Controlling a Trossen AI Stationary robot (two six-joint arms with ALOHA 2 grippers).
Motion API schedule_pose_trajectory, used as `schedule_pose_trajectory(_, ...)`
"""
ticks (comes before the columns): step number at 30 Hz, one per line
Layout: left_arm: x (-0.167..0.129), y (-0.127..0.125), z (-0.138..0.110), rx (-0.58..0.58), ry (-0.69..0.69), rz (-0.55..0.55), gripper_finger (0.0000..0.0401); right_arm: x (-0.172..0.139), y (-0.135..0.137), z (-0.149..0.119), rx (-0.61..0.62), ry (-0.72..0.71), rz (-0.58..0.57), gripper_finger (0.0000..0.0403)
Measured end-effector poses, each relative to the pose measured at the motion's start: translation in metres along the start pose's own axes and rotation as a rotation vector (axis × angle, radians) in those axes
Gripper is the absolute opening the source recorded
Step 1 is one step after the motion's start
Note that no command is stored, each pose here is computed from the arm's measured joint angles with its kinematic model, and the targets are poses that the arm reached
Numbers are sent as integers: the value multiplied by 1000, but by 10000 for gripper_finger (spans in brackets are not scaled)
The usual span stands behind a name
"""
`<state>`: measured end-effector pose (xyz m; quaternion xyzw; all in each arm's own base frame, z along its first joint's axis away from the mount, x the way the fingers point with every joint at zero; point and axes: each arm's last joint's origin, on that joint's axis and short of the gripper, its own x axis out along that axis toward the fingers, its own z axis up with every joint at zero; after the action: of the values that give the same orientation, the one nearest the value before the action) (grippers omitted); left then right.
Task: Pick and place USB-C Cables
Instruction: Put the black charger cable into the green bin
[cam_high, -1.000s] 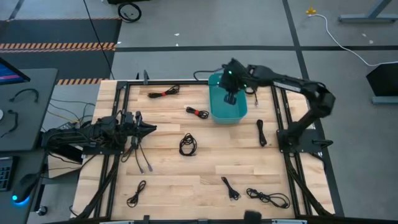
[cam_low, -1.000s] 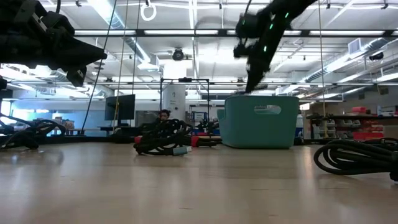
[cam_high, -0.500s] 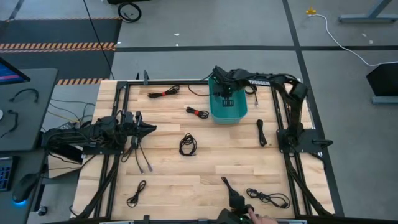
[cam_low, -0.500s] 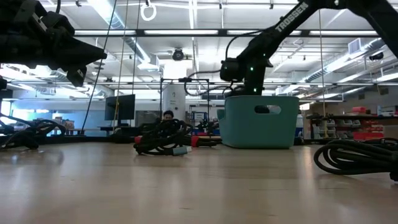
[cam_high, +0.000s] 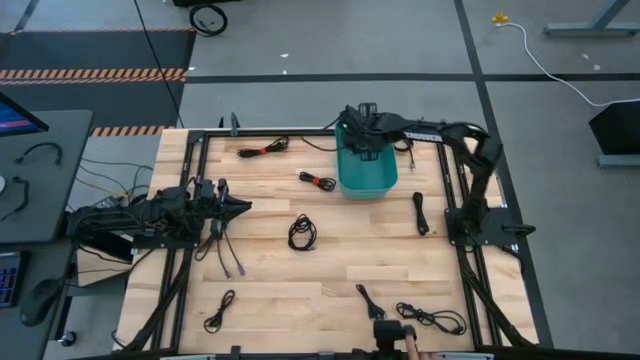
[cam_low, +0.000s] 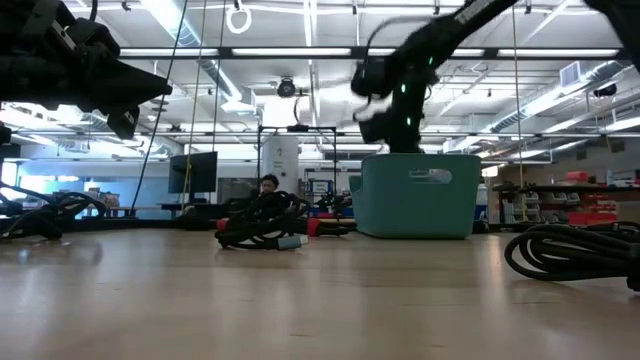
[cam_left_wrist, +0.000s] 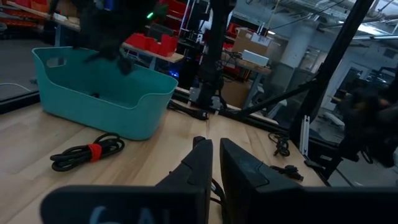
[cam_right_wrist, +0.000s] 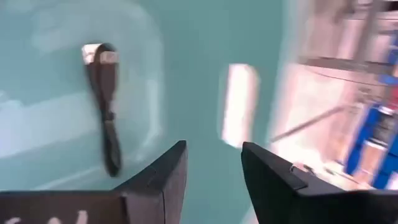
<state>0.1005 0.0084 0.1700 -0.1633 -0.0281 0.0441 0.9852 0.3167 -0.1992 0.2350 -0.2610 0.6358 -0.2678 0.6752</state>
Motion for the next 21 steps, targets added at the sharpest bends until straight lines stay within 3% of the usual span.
schedule_pose_trajectory(3, 0, 0, 0, 0, 1, 0, 33, -46, -2, 3, 133, -133, -14, 150)
schedule_pose_trajectory(7, 0, 0, 0, 0, 0, 0, 30, -105, 10, 9, 302, -357, 85, 140)
schedule_pose_trajectory(9, 0, 0, 0, 0, 0, 0, 30, -130, 25, 15, 329, -456, 148, 134)
schedule_pose_trajectory(14, 0, 0, 0, 0, 1, 0, 34, -172, 87, 46, 196, -664, 341, 122)
schedule_pose_trajectory(21, 0, 0, 0, 0, 1, 1, 32, -175, 184, 89, -60, -840, 654, 127)
